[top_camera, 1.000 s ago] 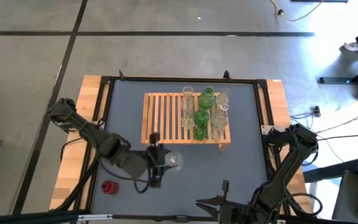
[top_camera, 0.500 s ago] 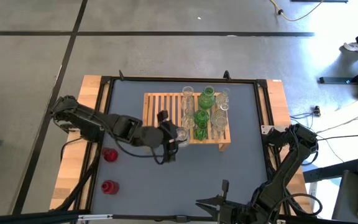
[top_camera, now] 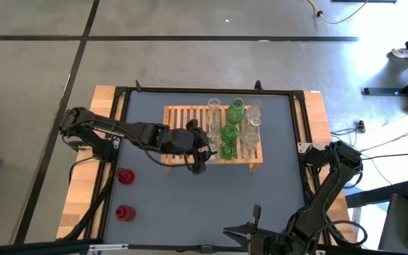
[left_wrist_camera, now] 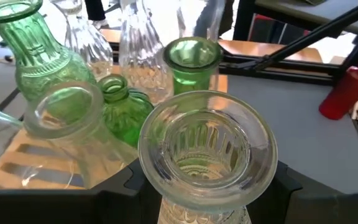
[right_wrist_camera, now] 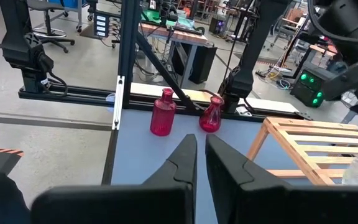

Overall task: Sort vases onto shelf
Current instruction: Put the transparent bottle on the shelf

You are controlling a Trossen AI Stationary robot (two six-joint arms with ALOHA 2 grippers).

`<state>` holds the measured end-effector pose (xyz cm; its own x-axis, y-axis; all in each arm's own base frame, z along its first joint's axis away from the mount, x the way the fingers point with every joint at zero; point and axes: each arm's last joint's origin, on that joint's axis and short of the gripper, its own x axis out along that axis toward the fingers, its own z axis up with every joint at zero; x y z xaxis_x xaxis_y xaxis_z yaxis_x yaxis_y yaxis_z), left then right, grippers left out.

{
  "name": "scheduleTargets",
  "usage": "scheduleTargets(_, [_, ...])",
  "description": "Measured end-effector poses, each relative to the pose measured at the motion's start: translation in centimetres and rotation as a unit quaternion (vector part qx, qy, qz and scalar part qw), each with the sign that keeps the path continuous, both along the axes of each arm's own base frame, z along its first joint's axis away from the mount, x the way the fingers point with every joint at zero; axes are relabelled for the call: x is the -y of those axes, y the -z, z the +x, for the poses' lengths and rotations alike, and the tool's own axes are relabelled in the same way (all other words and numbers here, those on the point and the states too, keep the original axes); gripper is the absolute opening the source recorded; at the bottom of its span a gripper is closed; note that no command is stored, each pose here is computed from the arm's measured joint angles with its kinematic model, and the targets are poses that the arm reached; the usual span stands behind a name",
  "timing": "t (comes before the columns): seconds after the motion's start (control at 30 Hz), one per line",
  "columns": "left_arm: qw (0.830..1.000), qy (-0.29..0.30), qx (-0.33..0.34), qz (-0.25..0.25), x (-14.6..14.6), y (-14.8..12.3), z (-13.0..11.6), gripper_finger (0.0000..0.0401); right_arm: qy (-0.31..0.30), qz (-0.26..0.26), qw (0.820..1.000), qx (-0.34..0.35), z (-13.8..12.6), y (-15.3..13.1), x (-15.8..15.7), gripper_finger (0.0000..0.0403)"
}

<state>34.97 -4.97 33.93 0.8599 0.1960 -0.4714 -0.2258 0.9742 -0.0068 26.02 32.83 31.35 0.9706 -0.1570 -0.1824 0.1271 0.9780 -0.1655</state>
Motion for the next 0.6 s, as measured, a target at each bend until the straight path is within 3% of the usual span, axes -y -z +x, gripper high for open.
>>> scheduleTargets(0.6, [1.000,-0.013,0.002,-0.003,-1.07,0.26,0.18,0.0183,0.000,-0.001,1.000,0.000,0.01,0.01,0.01,0.0026])
